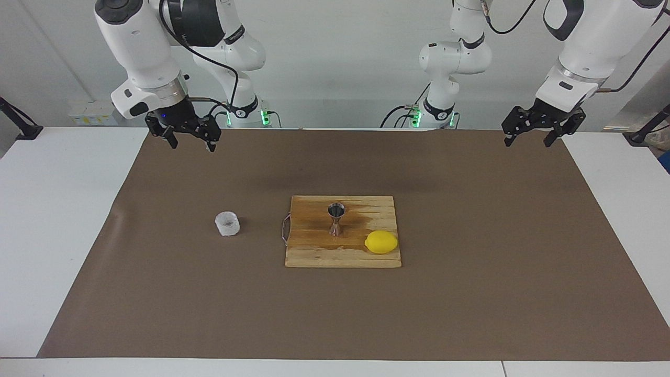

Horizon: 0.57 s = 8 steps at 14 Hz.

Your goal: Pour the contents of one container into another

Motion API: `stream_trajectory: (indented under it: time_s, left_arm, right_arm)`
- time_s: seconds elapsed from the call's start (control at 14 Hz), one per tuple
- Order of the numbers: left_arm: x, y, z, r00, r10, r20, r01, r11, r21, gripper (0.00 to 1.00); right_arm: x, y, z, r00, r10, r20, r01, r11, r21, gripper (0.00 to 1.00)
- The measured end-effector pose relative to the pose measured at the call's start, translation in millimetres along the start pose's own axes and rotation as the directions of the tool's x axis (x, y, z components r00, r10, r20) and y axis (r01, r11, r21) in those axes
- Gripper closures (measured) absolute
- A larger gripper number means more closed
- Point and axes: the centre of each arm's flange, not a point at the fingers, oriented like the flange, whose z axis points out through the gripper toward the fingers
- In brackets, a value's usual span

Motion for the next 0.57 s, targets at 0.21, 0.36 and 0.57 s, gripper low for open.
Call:
stream_trajectory:
  time_s: [0.21, 0.36, 0.57]
  left_arm:
    - [0.0, 0.0, 0.0, 1.000, 0.000, 0.000, 0.000, 1.000, 0.000, 0.00]
    - [0.0, 0.0, 0.0, 1.000, 0.000, 0.000, 0.000, 1.000, 0.000, 0.00]
    - [0.0, 0.0, 0.0, 1.000, 0.000, 0.000, 0.000, 1.000, 0.000, 0.00]
  right_arm:
    - [1.5, 0.2, 3.2, 1.000, 0.001, 0.006, -0.001, 1.000, -0.001, 0.00]
    - [0.5, -5.6, 1.9, 1.000, -0.009, 0.003, 0.009, 1.000, -0.001, 0.00]
    - [-2.1, -1.5, -8.8, 1.000, 0.005, -0.015, -0.005, 1.000, 0.020, 0.00]
